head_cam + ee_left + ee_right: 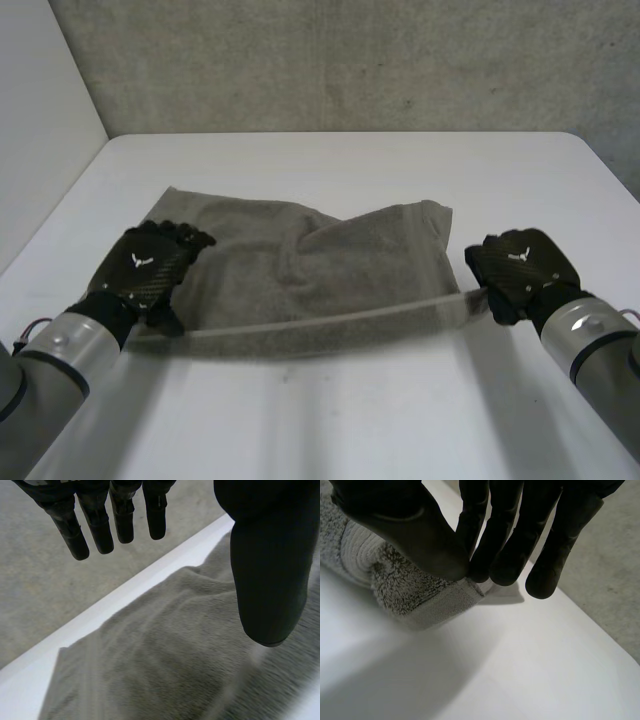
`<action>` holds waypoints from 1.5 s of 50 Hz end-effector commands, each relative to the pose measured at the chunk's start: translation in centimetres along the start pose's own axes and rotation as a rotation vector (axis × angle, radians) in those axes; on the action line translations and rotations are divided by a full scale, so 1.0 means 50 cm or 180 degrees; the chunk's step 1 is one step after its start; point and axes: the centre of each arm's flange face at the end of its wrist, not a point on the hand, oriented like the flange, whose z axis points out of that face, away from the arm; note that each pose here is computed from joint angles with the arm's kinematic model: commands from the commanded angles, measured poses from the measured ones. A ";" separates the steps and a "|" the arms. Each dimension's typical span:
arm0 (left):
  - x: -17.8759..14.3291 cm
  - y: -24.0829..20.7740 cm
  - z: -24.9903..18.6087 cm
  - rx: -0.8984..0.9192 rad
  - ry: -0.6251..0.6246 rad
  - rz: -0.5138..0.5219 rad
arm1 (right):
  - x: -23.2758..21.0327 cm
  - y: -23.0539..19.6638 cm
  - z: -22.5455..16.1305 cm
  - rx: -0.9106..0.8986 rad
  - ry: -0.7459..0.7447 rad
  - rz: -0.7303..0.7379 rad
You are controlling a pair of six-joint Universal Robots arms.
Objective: Fold the towel.
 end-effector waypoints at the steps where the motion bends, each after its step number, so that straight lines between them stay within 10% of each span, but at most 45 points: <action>1: -0.016 0.025 -0.008 -0.0118 0.0014 -0.0089 | 0.017 -0.022 0.010 0.0094 0.0068 0.0113; 41: -0.166 0.154 0.029 -0.0884 -0.0635 0.0145 | 0.059 -0.009 0.012 -0.0028 0.0248 0.0143; 62: -0.178 -0.224 -0.108 0.0540 -0.0756 -0.0134 | 0.152 -0.247 -0.183 0.0062 0.0449 -0.0808; 75: -0.139 -0.039 0.084 -0.0474 -0.0130 -0.0554 | 0.132 -0.107 0.013 -0.0905 -0.0324 -0.1101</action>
